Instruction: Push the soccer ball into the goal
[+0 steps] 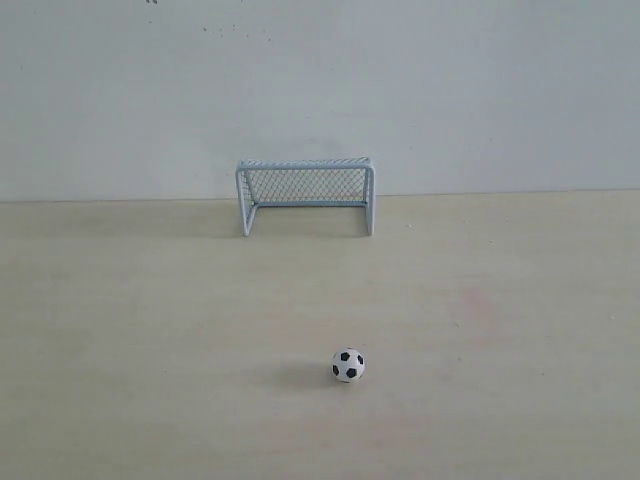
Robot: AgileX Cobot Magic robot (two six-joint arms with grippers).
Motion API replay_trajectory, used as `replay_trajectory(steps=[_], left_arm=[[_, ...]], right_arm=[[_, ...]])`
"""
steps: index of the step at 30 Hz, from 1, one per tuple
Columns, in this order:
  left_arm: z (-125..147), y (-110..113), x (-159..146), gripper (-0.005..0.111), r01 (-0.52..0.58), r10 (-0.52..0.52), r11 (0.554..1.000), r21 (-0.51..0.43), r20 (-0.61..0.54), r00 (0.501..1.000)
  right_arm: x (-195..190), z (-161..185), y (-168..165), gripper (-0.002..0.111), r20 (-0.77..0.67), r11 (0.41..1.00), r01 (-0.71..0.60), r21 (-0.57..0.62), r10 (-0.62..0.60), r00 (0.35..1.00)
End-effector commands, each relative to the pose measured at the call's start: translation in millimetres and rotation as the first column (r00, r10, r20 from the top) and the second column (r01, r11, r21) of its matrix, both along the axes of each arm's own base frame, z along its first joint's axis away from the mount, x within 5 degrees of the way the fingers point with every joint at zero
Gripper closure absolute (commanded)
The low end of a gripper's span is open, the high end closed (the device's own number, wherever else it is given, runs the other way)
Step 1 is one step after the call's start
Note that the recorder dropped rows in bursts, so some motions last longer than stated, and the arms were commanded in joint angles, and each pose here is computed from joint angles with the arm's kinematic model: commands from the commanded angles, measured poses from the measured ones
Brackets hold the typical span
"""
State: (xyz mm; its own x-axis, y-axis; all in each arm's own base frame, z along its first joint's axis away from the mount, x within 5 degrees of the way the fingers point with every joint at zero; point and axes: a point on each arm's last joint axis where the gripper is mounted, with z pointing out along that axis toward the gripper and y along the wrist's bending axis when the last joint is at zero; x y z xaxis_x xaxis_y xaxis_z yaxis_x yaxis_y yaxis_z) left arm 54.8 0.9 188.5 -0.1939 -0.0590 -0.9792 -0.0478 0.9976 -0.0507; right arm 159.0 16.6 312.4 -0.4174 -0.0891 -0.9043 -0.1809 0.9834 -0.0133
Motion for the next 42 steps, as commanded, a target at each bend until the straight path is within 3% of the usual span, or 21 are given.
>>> replay_trajectory(steps=[1,10,16,20,25,29,34,38,39,42], left_arm=[[-1,0,0,0.102,-0.005,0.005,1.0,-0.006,-0.002,1.0],[-1,0,0,0.102,-0.005,0.005,1.0,-0.006,-0.002,1.0],[-1,0,0,0.102,-0.005,0.005,1.0,-0.006,-0.002,1.0],[-1,0,0,0.102,-0.005,0.005,1.0,-0.006,-0.002,1.0],[-1,0,0,0.102,-0.005,0.005,1.0,-0.006,-0.002,1.0],[-1,0,0,0.102,-0.005,0.005,1.0,-0.006,-0.002,1.0],[-1,0,0,0.102,-0.005,0.005,1.0,-0.006,-0.002,1.0],[-1,0,0,0.102,-0.005,0.005,1.0,-0.006,-0.002,1.0],[-1,0,0,0.102,-0.005,0.005,1.0,-0.006,-0.002,1.0],[-1,0,0,0.102,-0.005,0.005,1.0,-0.006,-0.002,1.0]], right_arm=[[2,6,-1,0.108,0.057,1.0,0.014,-0.004,-0.014,0.998],[6,15,-3,0.108,0.149,0.997,0.056,0.06,-0.064,0.987],[17,16,-1,0.108,0.129,0.944,0.107,0.313,-0.154,0.98],[37,7,8,0.108,0.003,0.975,0.022,0.223,-0.023,1.0],[69,8,27,0.108,-0.16,0.959,-0.269,0.093,0.281,0.946],[87,15,48,0.108,-0.208,0.84,-0.542,0.02,0.534,0.82],[93,15,100,0.108,-0.256,0.594,-0.802,-0.063,0.767,0.588],[92,8,142,0.108,-0.337,0.412,-0.886,-0.213,0.82,0.463],[90,1,154,0.108,-0.398,0.328,-0.908,-0.262,0.82,0.411],[90,-12,176,0.108,-0.553,0.197,-0.926,-0.322,0.754,0.353]])
